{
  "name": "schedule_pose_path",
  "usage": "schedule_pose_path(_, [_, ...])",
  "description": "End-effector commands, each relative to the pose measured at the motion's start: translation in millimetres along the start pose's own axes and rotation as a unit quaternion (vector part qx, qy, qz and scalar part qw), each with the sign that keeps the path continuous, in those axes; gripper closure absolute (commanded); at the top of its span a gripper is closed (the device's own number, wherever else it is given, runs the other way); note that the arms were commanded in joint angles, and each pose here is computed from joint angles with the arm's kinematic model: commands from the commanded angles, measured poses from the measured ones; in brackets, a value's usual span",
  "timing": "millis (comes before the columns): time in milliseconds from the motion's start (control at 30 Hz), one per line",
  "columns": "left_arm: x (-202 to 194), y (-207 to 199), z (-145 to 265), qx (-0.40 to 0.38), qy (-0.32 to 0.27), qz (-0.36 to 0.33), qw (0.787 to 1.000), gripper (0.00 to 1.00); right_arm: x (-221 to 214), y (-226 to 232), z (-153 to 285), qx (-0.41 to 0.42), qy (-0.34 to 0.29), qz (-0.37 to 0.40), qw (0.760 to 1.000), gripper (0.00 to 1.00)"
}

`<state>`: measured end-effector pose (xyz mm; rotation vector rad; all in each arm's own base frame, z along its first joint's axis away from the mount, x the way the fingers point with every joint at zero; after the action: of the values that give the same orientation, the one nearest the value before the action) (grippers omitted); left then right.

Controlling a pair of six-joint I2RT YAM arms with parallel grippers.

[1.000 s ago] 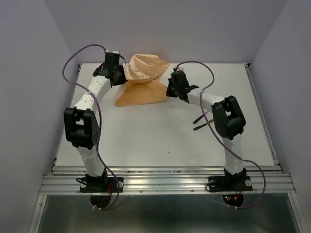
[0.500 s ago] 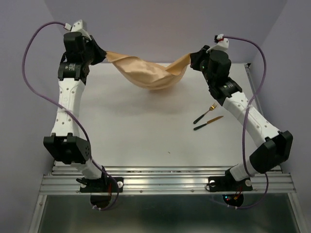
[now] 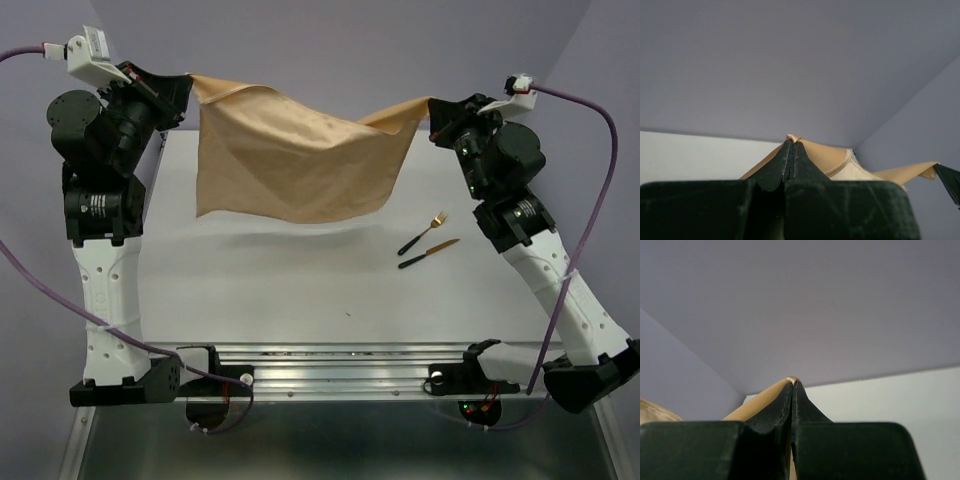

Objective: Fold the napkin into a case and place the utensils inside
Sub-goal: Flatten out the crumpled napkin at the center of the board.

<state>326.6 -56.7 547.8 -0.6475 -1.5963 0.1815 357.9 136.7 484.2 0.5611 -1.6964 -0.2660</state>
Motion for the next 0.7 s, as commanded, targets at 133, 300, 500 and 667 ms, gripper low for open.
schedule_pose_path(133, [41.4, -35.4, 63.8, -0.020, -0.090, -0.032, 0.995, 1.00, 64.4, 26.1, 56.0, 0.068, -0.057, -0.033, 0.995, 0.99])
schedule_pose_path(300, [56.2, -44.9, 106.3, -0.001, -0.132, -0.046, 0.990, 1.00, 90.7, 36.4, 92.8, 0.103, -0.065, -0.048, 0.991, 0.99])
schedule_pose_path(500, [65.4, -42.1, 132.1, 0.033, -0.163, -0.055, 0.985, 1.00, 101.1, 39.6, 110.7, 0.118, -0.071, -0.061, 0.989, 0.99])
schedule_pose_path(667, [23.1, 4.3, 90.8, 0.086, -0.103, -0.039, 0.990, 1.00, 42.3, 11.0, 71.9, 0.045, -0.012, -0.038, 0.998, 0.99])
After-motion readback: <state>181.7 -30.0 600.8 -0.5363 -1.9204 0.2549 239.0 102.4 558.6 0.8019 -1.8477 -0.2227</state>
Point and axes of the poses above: each gripper's point midway between its finger pads, its own z axis back along the fingers, its own y axis along the line the jaws close on, x = y × z, the point moved 2 cm from there along z, back along the fingers
